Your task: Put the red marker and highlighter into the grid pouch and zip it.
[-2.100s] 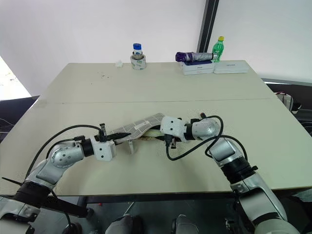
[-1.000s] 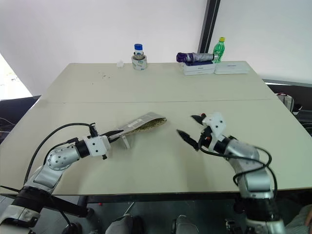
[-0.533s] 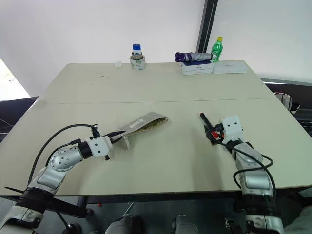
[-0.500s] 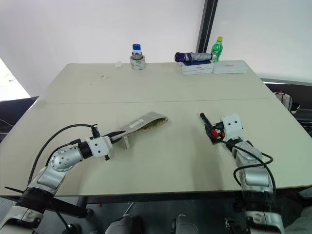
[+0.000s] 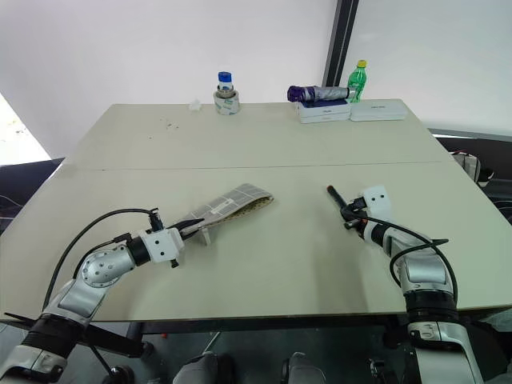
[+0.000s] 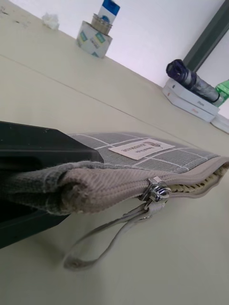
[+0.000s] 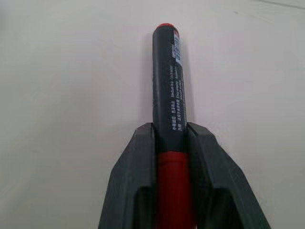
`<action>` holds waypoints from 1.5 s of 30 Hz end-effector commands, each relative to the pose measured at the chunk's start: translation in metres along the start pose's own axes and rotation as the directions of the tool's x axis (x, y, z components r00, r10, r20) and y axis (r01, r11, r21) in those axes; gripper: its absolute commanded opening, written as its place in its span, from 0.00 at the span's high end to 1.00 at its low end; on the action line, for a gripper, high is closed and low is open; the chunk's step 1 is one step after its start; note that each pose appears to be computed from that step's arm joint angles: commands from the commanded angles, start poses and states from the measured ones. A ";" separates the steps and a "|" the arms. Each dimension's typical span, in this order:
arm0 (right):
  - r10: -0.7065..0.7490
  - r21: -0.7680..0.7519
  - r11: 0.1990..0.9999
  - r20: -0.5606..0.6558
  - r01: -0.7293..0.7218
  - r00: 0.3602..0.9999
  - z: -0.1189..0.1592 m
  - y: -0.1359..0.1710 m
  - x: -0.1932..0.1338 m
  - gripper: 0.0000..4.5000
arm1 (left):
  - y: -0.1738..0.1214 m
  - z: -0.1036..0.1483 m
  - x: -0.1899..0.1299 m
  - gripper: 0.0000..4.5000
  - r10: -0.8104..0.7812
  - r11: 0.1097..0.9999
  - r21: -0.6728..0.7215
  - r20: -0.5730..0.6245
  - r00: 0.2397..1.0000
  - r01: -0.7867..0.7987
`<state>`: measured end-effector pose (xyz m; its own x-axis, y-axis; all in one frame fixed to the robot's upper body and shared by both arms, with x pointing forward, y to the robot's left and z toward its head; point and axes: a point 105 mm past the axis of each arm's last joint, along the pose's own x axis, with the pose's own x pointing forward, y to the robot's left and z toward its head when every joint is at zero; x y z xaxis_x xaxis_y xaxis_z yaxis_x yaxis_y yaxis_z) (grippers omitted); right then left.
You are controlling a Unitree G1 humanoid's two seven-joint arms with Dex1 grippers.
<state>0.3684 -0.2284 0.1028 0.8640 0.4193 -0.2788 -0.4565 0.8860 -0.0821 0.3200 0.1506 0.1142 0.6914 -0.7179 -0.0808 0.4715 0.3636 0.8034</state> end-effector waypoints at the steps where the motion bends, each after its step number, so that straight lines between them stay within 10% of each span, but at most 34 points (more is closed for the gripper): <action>1: 0.344 -0.161 0.931 0.091 -0.327 0.935 0.031 0.055 -0.014 0.92 | 0.010 0.006 0.000 1.00 0.035 0.999 0.020 0.020 0.999 -0.036; 7: 0.652 -0.213 0.753 0.119 -0.622 0.748 0.051 0.124 -0.039 0.92 | 0.012 0.010 0.005 1.00 0.031 0.999 0.027 0.043 0.999 -0.032; 23: 0.500 -0.384 0.802 0.013 -0.457 0.866 0.052 0.099 0.010 0.92 | 0.017 0.015 0.007 1.00 0.013 0.998 0.055 0.071 0.997 -0.016; 45: 0.647 -0.835 0.307 -0.170 -0.458 0.743 0.073 0.170 0.051 0.92 | 0.007 0.040 0.014 1.00 -0.099 0.984 0.164 0.181 0.979 0.069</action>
<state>0.3519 -0.0568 0.1342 0.3317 0.8304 -0.4476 -0.7524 -0.0534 -0.6565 0.3128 0.1291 0.1225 0.5597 -0.8173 -0.1371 0.4620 0.1704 0.8703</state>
